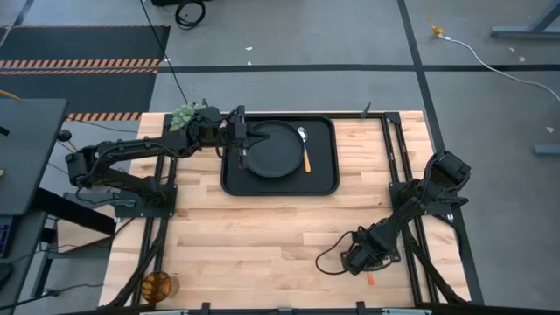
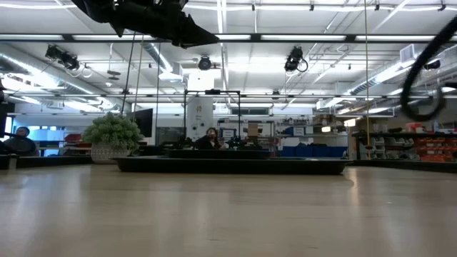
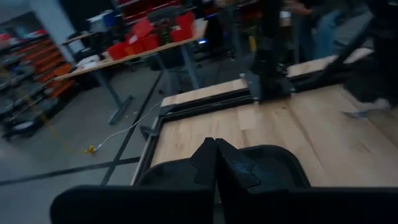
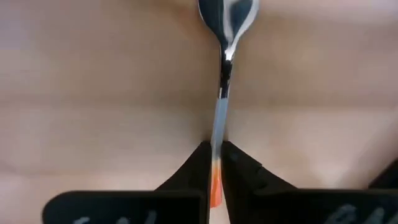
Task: Pick and place plate/cup/fork/spoon on tray
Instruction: Put the orange fork beside the orange spoon on the black serving tray
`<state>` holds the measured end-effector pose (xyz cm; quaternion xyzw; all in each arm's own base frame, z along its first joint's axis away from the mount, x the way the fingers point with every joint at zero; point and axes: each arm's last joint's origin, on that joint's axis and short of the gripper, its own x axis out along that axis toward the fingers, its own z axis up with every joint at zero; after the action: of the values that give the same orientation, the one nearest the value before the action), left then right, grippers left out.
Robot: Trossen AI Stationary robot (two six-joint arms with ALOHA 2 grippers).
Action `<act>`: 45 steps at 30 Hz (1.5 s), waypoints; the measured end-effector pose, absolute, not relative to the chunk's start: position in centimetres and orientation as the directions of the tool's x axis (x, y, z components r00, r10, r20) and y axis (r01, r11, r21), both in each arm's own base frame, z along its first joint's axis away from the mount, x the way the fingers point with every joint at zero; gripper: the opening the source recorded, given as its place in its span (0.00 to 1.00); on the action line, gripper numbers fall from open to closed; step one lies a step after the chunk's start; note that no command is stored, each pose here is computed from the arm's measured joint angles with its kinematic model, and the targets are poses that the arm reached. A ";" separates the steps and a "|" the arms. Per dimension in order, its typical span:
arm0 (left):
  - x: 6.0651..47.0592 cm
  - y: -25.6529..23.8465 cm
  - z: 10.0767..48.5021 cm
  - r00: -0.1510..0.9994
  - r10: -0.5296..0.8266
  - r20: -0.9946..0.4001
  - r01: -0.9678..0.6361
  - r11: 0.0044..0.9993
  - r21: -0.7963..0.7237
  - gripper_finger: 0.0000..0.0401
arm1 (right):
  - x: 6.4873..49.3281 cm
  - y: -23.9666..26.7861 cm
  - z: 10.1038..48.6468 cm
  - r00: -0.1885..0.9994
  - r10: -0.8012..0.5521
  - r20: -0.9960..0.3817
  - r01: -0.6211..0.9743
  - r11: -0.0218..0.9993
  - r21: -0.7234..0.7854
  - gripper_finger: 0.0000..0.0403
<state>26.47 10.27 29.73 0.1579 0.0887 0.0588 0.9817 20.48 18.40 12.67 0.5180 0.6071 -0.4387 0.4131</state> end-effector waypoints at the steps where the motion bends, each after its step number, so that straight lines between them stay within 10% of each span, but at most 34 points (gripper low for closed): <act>1: 26.5 10.2 29.7 0.980 0.118 -0.162 -0.060 0.943 0.327 0.03 | 20.8 18.2 12.9 -0.114 0.239 -0.964 0.992 0.076 -0.098 0.08; 13: 27.0 8.2 29.4 0.980 -0.073 -0.183 0.141 0.907 0.397 0.03 | 25.8 12.6 14.6 0.102 -0.025 -0.994 0.982 0.164 0.097 0.08; 30: 27.0 8.4 29.4 0.982 0.002 -0.187 0.084 0.890 0.449 0.03 | 28.7 4.4 22.3 0.335 -0.076 -0.939 0.844 0.468 0.263 0.08; 45: 27.0 8.5 29.5 0.983 0.027 -0.180 0.059 0.888 0.456 0.03 | 28.7 -5.2 21.4 0.200 -0.323 -0.925 0.922 0.381 0.066 0.08</act>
<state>27.00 8.47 29.47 0.2364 0.0909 -0.0082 0.9673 28.74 -5.17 21.41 0.3335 0.4494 -0.4451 0.6991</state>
